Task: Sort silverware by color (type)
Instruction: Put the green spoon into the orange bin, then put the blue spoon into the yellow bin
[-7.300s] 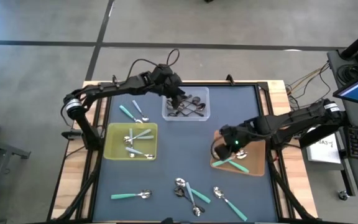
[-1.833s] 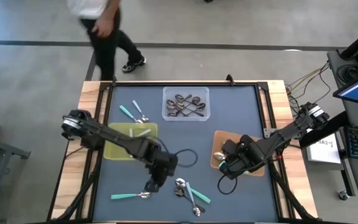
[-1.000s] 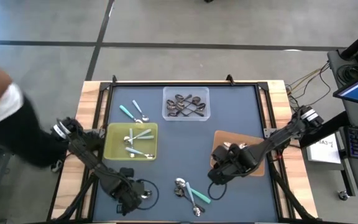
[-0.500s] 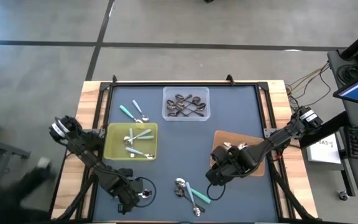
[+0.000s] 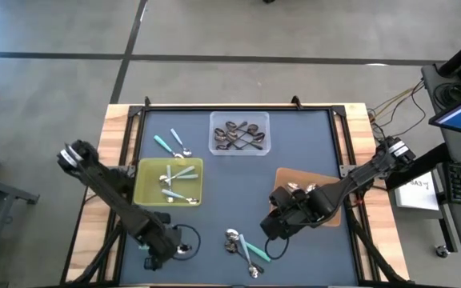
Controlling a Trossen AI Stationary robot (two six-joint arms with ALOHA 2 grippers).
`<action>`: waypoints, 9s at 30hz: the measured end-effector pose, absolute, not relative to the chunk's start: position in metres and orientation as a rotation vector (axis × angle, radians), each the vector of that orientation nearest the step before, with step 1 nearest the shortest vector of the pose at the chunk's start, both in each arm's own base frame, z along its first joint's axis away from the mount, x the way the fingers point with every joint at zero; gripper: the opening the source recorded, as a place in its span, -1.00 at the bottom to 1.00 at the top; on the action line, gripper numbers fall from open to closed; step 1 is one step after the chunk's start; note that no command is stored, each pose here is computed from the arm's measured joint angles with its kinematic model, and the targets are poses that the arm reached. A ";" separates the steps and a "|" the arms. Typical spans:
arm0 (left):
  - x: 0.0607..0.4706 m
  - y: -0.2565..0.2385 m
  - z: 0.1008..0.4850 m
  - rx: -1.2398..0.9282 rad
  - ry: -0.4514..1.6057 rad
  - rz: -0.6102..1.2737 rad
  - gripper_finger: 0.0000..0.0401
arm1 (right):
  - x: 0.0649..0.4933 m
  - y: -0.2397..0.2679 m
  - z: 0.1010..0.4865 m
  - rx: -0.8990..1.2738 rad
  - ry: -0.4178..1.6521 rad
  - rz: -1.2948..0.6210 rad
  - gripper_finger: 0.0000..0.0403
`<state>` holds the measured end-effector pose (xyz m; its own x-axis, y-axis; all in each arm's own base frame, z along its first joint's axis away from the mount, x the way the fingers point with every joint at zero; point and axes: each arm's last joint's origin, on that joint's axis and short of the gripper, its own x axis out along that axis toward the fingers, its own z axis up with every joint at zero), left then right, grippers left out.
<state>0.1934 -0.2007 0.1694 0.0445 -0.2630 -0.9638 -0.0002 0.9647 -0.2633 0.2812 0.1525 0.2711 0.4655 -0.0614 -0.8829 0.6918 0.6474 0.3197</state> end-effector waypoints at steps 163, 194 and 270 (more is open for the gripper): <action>0.388 -0.180 0.197 -0.111 1.096 -0.458 -0.24 | 0.200 0.112 0.291 0.360 1.295 -0.469 -0.09; 0.465 -0.223 0.164 0.546 1.195 -0.684 -0.59 | 0.193 0.125 0.296 0.481 1.322 -0.479 -0.12; 0.145 -0.029 0.213 -0.186 1.396 0.467 -0.76 | 0.210 0.140 0.298 0.422 0.883 -0.472 -0.12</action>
<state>0.1445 -0.0292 0.2132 0.1011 0.2057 -0.9734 -0.4214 0.8952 0.1454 0.2096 0.1400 0.2985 0.5463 -0.2160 -0.8093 0.5536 0.8182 0.1553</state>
